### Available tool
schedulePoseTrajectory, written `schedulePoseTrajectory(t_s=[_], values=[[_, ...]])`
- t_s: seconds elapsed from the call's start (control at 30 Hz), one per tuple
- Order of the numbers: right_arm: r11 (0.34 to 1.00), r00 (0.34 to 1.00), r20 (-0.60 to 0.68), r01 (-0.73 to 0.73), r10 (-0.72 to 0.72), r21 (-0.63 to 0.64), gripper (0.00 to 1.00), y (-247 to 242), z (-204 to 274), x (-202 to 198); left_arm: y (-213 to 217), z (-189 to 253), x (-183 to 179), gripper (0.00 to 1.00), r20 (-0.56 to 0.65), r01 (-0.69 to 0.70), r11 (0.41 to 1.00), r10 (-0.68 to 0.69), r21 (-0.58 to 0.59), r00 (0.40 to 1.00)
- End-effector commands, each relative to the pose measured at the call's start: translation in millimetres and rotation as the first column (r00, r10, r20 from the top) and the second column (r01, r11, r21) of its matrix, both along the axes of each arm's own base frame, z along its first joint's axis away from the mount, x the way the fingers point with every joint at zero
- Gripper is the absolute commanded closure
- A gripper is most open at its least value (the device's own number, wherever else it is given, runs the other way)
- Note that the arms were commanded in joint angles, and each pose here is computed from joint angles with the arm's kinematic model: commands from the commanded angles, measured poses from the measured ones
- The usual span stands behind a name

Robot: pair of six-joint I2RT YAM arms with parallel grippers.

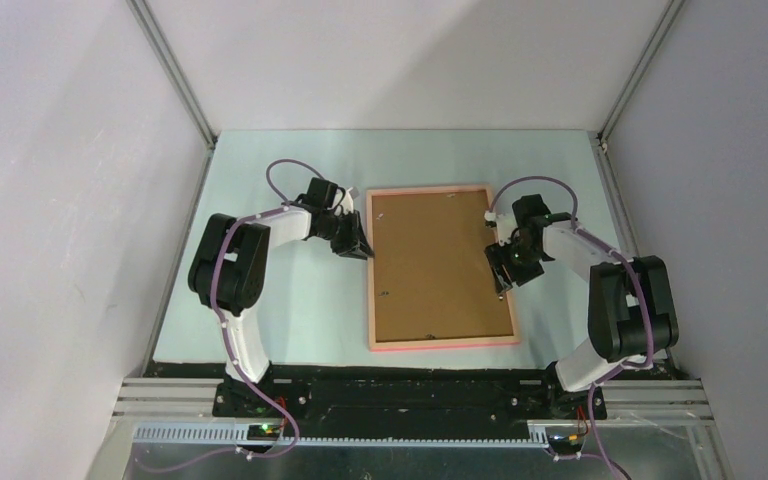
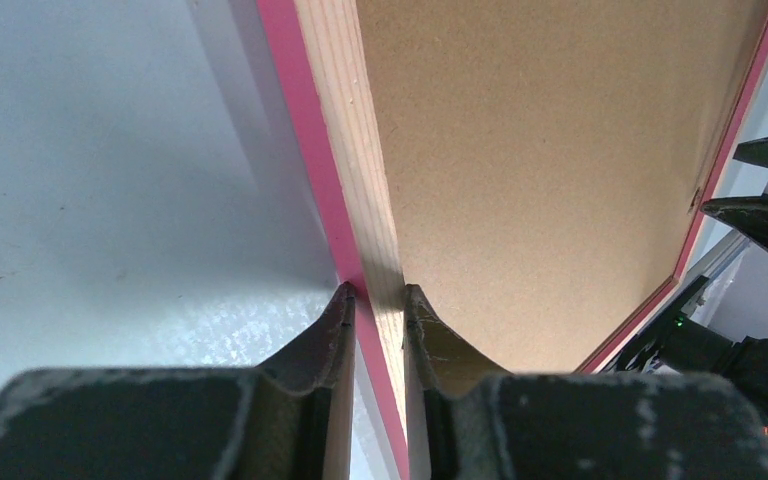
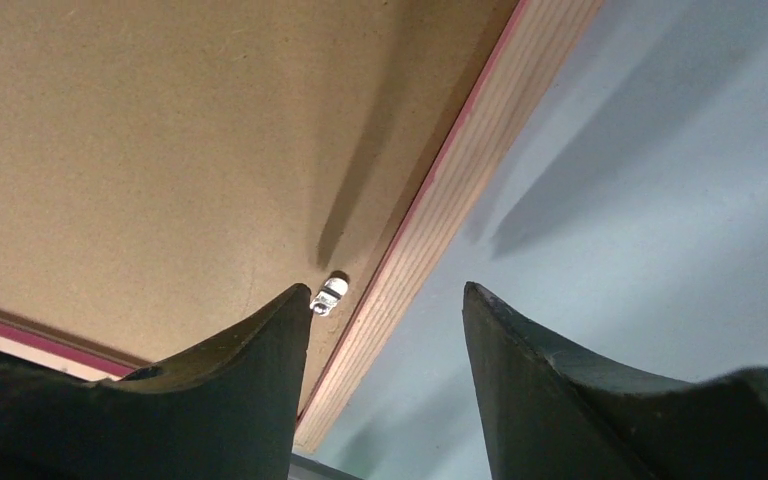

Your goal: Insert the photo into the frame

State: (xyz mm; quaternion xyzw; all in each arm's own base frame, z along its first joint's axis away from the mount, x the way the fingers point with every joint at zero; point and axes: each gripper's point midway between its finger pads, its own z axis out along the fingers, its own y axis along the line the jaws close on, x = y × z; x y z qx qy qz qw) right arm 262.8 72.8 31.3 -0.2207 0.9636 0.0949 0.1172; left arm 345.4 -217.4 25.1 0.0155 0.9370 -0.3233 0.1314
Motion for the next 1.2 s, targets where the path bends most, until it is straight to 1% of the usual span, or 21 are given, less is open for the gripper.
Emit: schedulePoseTrajectory(t_s=[0.0, 0.43, 0.57, 0.83, 0.9, 1.17], values=[[1.000, 1.000, 0.012, 0.009, -0.009, -0.030, 0.40, 0, -4, 5, 12, 6, 21, 1.00, 0.096, -0.037, 0.998, 0.032, 0.058, 0.995], [0.999, 1.000, -0.018, -0.003, 0.002, -0.051, 0.43, 4, -13, 0, 14, 7, 21, 1.00, 0.105, -0.038, 0.997, 0.032, 0.061, 0.994], [0.998, 1.000, -0.023, -0.001, 0.000, -0.062, 0.48, 2, -15, 1, 14, 7, 20, 1.00, 0.104, -0.039, 0.997, 0.033, 0.061, 0.994], [0.998, 0.999, -0.042, -0.025, 0.023, -0.052, 0.64, 2, -15, -4, 15, 9, 20, 1.00, 0.111, -0.039, 0.997, 0.032, 0.064, 0.993], [0.998, 0.999, -0.045, -0.032, 0.030, -0.049, 0.67, 3, -15, -5, 14, 9, 20, 1.00, 0.111, -0.039, 0.997, 0.032, 0.063, 0.993], [0.996, 0.994, -0.077, -0.077, 0.074, -0.038, 0.67, 5, -17, -14, 16, 8, 20, 1.00, 0.111, -0.042, 0.997, 0.034, 0.067, 0.993]])
